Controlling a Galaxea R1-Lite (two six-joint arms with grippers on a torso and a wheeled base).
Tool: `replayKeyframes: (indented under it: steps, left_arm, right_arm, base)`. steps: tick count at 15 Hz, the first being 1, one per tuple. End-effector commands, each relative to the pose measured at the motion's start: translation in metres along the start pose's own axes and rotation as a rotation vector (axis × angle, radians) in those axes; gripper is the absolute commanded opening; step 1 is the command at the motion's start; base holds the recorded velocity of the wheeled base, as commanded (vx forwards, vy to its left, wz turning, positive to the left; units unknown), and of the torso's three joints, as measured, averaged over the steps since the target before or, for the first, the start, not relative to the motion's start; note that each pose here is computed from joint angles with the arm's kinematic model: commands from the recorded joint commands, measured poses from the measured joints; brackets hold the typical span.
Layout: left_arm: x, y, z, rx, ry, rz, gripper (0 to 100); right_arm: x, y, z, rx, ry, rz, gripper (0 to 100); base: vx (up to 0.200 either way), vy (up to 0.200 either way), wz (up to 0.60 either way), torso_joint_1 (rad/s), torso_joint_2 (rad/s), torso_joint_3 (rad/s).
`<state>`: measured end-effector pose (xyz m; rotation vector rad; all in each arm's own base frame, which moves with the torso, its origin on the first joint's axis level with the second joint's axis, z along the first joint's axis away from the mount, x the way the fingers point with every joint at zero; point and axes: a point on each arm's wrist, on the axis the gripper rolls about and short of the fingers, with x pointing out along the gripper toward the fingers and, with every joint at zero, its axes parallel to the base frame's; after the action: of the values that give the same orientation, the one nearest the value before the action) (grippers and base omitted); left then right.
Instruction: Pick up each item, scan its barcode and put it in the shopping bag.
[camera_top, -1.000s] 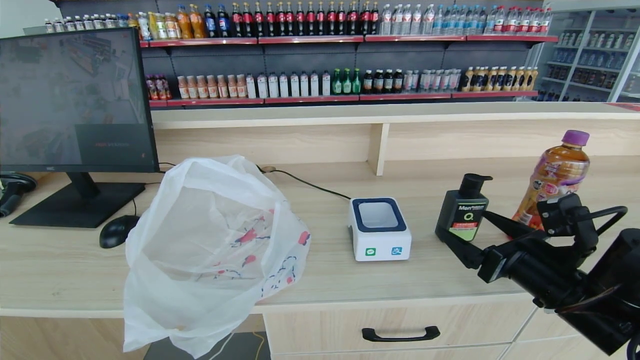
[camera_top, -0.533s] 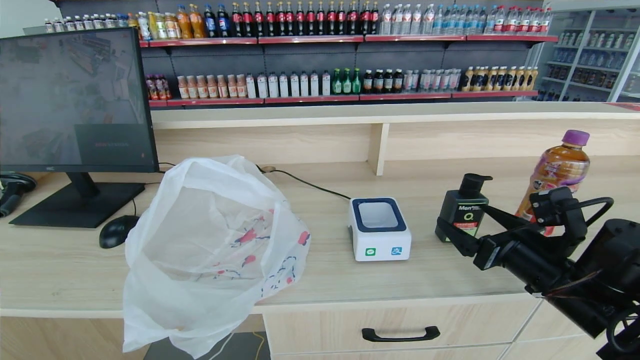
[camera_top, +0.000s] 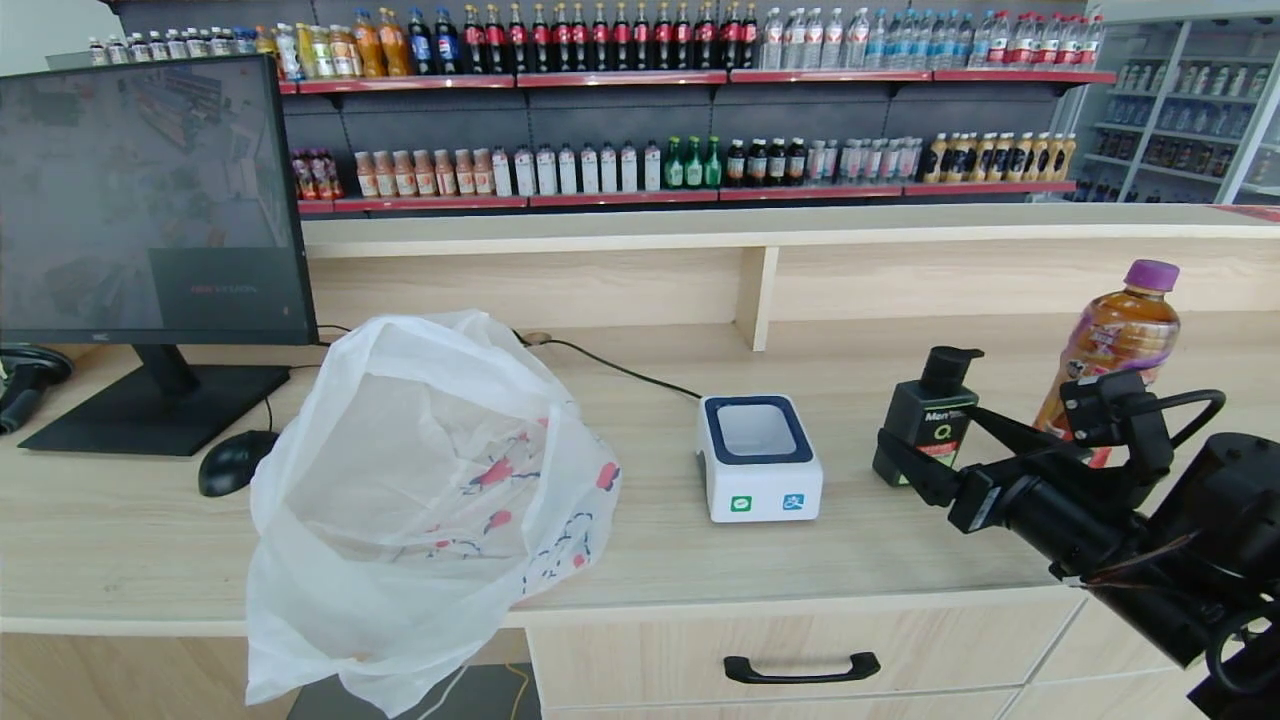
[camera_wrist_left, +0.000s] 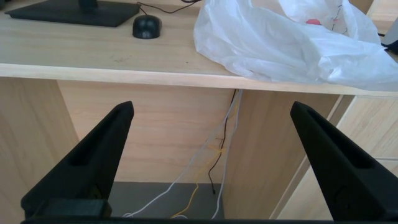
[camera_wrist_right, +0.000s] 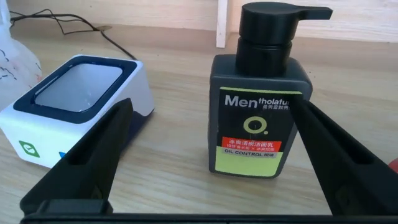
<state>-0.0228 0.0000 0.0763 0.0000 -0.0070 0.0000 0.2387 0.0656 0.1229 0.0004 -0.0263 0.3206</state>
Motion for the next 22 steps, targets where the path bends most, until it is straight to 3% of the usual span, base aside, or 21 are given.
replayKeyframes:
  steps: [1, 22]
  left_arm:
    - [0.000, 0.000, 0.000, 0.000, -0.001, 0.000, 100]
    - [0.000, 0.000, 0.000, -0.002, -0.002, 0.000, 100]
  right_arm:
    - [0.000, -0.001, 0.001, -0.001, -0.003, -0.002, 100]
    - [0.023, -0.008, -0.005, -0.003, -0.006, -0.025, 100]
  base:
    - [0.000, 0.000, 0.00, 0.000, 0.00, 0.000]
    - [0.000, 0.000, 0.00, 0.000, 0.00, 0.000]
